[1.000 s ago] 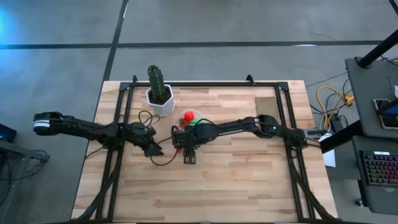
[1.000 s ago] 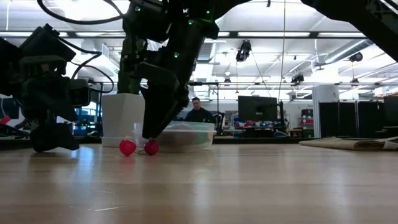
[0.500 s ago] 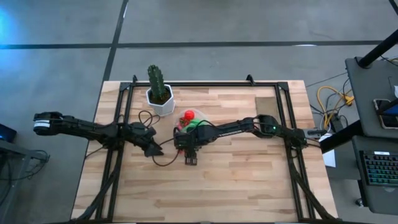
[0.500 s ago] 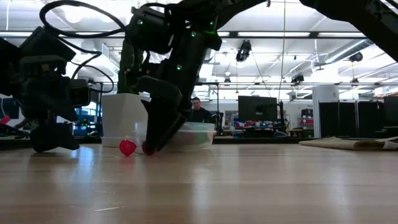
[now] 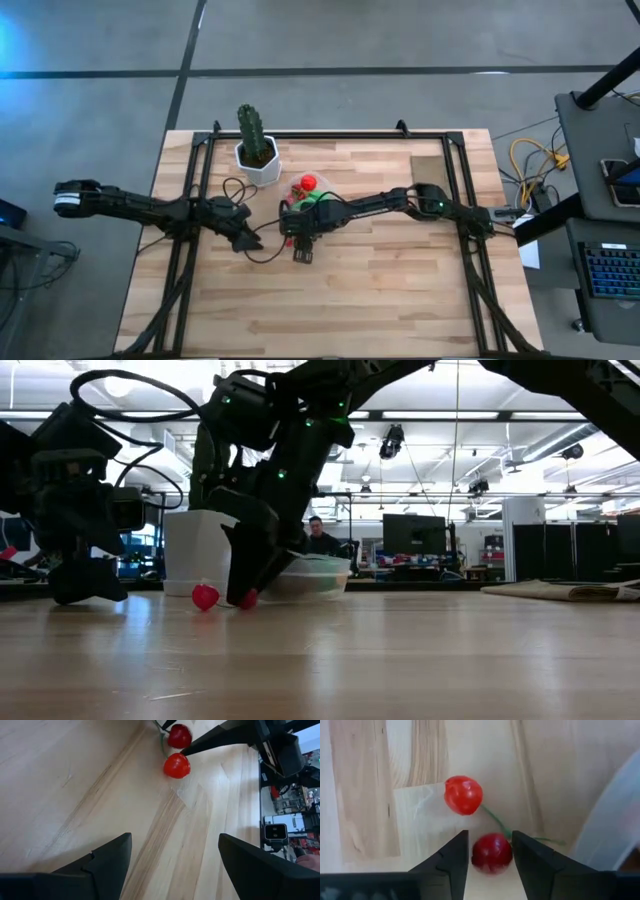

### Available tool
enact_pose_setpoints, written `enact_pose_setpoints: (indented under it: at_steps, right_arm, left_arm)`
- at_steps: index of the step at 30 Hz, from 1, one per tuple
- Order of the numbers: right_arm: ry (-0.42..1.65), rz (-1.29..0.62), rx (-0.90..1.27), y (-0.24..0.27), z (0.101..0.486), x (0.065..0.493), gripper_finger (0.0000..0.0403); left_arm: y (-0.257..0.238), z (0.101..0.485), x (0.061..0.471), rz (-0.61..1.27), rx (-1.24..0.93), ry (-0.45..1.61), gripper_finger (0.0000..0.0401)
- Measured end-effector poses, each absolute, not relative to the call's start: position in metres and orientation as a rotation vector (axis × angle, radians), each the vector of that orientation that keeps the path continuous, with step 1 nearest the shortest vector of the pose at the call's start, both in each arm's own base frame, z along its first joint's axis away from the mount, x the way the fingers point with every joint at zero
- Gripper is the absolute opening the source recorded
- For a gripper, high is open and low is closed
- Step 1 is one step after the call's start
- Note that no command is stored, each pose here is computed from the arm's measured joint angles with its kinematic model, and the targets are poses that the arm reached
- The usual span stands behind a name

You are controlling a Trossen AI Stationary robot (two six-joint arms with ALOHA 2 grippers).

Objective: Pick and placing Produce into tupperware
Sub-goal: Put the red cherry into the transparent bin

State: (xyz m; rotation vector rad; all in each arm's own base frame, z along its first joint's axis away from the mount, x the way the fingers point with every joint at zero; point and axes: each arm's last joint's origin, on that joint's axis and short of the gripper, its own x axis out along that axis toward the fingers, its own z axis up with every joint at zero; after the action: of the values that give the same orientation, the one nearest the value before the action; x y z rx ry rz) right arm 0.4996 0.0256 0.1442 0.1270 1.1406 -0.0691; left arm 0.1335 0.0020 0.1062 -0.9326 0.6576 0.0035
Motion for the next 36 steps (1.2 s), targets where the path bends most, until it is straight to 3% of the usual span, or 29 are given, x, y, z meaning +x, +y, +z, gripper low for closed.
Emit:
enact_pose_setpoints:
  at_steps: [12, 25, 33, 36]
  right_arm:
    - [1.104, -0.102, 0.157, 0.025, 0.156, 0.505, 0.0103]
    - [1.138, -0.123, 0.181, 0.025, 0.161, 0.501, 0.0089]
    - [1.05, -0.118, 0.185, 0.025, 0.208, 0.511, 0.0089]
    - [1.008, -0.207, 0.137, 0.021, 0.235, 0.511, 0.009]
  left_arm:
    - [0.002, 0.106, 0.134, 0.015, -0.929, 0.653, 0.0283]
    - [0.002, 0.106, 0.134, 0.017, -0.928, 0.651, 0.0283]
    - [0.002, 0.106, 0.134, 0.016, -0.928, 0.649, 0.0283]
    - [0.002, 0.106, 0.134, 0.016, -0.928, 0.649, 0.0283]
